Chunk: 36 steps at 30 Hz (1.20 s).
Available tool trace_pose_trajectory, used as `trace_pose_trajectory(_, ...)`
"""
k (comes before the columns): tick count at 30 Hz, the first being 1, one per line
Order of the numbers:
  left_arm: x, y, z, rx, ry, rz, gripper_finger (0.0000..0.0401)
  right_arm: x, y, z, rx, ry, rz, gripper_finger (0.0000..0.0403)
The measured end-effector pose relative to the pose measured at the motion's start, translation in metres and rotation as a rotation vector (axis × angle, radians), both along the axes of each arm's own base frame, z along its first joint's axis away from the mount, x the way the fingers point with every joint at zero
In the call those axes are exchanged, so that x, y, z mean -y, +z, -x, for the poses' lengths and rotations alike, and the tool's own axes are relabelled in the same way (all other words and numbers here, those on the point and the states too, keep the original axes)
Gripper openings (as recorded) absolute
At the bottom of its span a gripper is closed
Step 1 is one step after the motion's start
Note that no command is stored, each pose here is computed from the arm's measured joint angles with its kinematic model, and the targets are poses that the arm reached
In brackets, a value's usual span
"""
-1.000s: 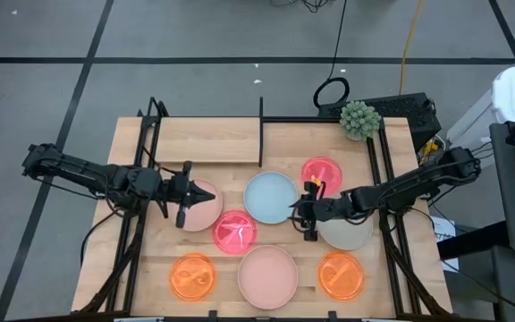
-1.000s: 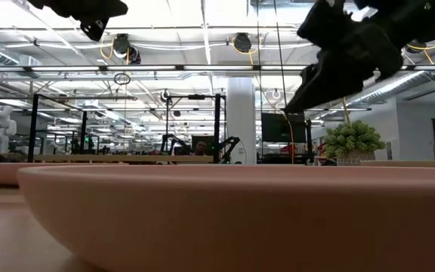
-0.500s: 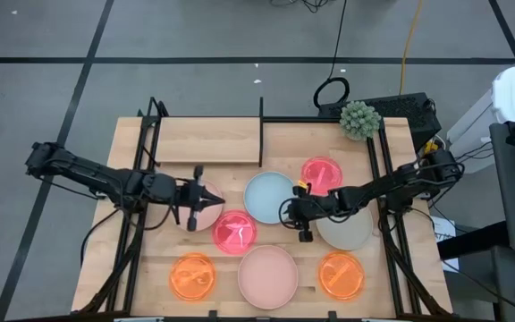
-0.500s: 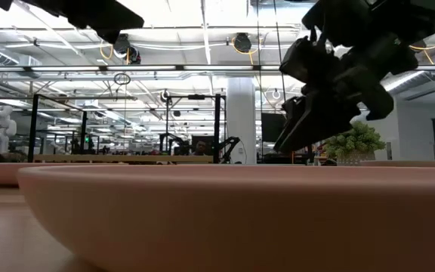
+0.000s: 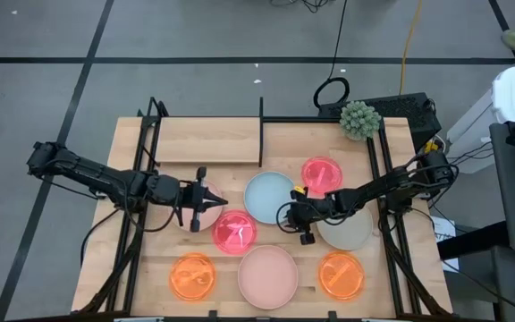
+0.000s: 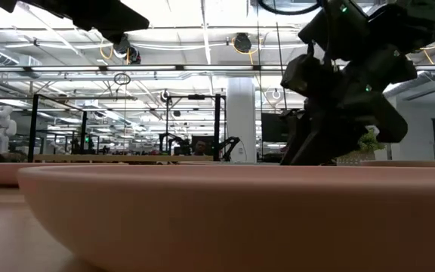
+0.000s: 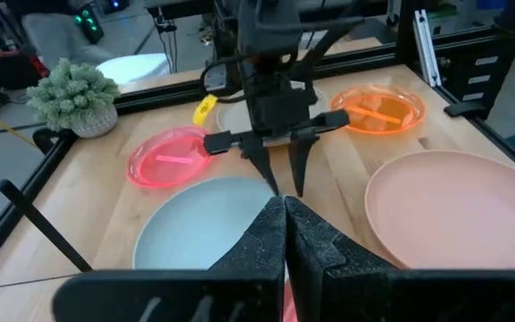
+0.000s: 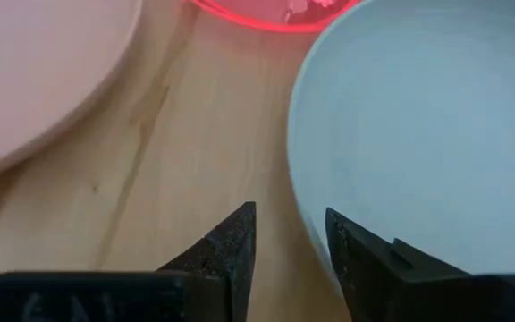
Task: Place and stack plates onto a shelf
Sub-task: Put the blue plate on the shelf
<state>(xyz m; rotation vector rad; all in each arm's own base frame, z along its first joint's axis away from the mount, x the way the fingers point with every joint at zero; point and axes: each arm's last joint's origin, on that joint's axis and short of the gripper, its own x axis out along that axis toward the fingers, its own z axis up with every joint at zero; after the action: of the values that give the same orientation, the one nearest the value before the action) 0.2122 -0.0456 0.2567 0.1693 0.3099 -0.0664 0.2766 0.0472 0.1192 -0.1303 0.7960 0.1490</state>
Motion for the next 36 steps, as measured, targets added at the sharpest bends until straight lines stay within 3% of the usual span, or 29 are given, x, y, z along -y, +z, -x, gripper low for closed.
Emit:
trace_pose_trajectory(12,0.000,0.000,0.000,0.000,-0.001,-0.003,0.0001,0.003,-0.001,-0.001,0.003,0.012,0.046,0.0007)
trace_pose_trajectory(22,0.000,0.000,0.000,-0.001,0.001,0.003,0.0001,0.003,0.006,-0.001,0.036,0.030,0.055,0.0003)
trace_pose_trajectory(36,0.000,-0.002,0.001,-0.020,0.020,0.056,0.0001,0.000,0.065,0.016,0.230,0.020,-0.009,0.0001)
